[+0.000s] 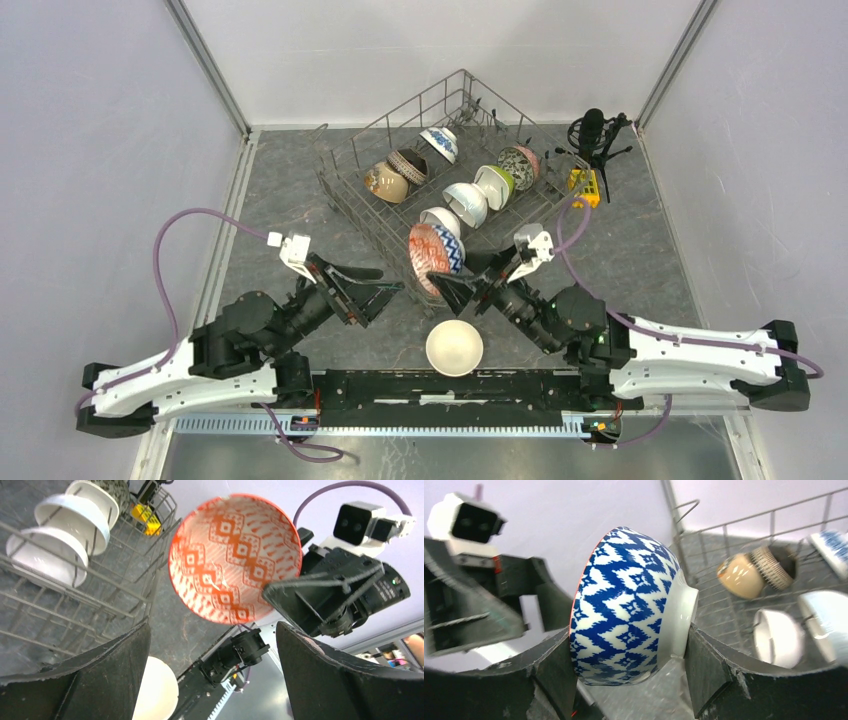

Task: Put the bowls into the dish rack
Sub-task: Place the bowl in the dish rack.

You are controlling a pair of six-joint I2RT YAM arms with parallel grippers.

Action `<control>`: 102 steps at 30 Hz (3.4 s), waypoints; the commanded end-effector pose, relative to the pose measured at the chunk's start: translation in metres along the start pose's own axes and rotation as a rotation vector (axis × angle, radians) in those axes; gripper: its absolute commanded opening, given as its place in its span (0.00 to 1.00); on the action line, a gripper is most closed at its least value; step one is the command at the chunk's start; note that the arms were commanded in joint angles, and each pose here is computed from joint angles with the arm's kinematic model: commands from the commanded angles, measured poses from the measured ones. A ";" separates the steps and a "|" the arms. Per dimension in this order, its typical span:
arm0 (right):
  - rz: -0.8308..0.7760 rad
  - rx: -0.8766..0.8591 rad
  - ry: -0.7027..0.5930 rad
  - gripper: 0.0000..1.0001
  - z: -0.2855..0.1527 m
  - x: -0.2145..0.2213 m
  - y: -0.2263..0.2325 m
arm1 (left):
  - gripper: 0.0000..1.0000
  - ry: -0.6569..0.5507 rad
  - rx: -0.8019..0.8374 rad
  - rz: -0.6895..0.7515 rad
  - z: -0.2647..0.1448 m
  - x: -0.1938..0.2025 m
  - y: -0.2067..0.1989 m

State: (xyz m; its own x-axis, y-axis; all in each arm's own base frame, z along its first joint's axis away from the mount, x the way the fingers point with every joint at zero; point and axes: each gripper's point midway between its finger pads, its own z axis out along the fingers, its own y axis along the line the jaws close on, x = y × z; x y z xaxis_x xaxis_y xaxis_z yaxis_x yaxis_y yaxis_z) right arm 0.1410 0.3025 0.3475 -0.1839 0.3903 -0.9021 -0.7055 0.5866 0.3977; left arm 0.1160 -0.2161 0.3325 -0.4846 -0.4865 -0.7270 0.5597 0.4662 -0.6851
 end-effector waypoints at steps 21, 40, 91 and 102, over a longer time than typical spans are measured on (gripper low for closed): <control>-0.471 0.061 0.061 0.00 0.163 -0.106 -0.159 | 1.00 0.170 -0.076 0.497 -0.021 -0.017 0.015; -0.785 0.171 0.352 0.00 0.237 -0.084 -0.346 | 1.00 0.361 -0.244 0.581 0.034 0.013 0.066; -0.992 0.219 0.432 0.00 0.279 -0.007 -0.469 | 1.00 0.365 -0.332 0.421 0.053 0.008 0.124; -0.960 0.260 0.447 0.63 0.272 0.002 -0.476 | 1.00 0.367 -0.330 0.413 0.053 0.007 0.124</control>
State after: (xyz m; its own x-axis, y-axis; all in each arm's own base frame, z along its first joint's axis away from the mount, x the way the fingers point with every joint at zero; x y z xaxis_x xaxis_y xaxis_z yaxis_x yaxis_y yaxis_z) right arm 0.6455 0.2191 0.1592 0.0004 -0.6108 -0.7918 -0.6269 0.6167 -0.4760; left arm 0.2154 -0.1977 0.2346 -0.5331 0.0628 -0.8437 0.5226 0.8087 -0.2701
